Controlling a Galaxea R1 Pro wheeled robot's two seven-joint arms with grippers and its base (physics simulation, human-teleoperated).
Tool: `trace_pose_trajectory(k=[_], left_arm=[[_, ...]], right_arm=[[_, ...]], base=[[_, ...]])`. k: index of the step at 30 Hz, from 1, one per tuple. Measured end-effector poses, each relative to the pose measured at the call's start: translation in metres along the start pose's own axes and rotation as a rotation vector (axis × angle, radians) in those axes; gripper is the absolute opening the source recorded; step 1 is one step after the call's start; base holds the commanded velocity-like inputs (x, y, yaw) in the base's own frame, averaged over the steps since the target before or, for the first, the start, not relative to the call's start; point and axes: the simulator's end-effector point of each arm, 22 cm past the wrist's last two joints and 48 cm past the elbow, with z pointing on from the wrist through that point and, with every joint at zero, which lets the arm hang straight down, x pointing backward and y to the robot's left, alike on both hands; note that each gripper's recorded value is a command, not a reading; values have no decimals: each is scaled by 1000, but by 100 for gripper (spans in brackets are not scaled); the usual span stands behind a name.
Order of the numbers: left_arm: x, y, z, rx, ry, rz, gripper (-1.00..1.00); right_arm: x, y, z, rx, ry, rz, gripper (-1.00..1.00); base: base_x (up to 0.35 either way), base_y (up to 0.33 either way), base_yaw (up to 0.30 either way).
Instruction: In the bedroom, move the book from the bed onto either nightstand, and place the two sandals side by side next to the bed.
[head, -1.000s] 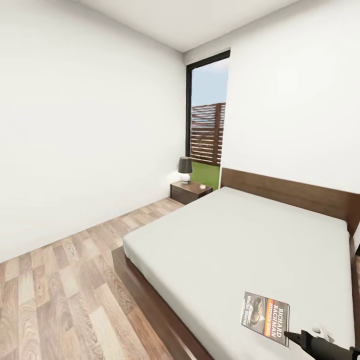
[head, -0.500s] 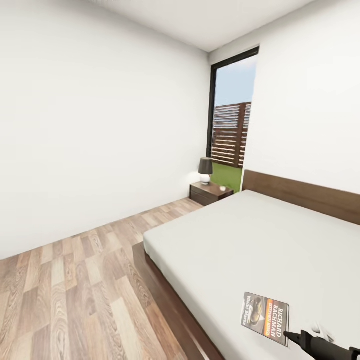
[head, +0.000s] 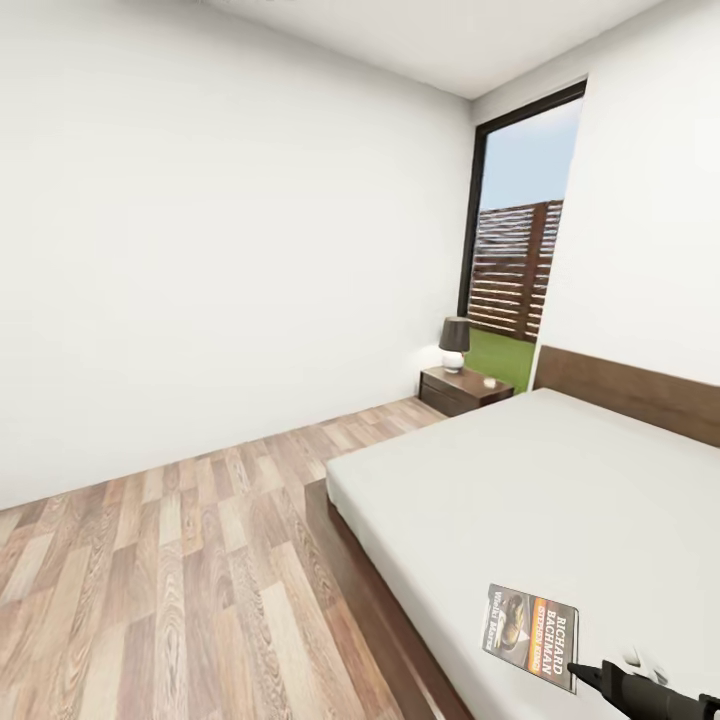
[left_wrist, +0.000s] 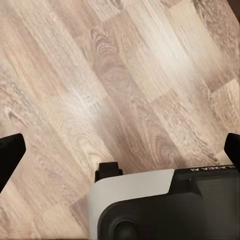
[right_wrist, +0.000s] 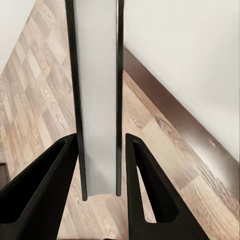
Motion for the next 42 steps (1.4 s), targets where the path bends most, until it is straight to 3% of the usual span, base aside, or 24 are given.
trace_pose_trajectory(k=[11,42], left_arm=[[0,-14,2,18,-1,-6,100],[0,-16,2,20,-1,-6,100]], right_arm=[[0,0,0,0,0,0,-100],[0,0,0,0,-2,-2,-100]], base=[[0,0,291],[0,0,291]])
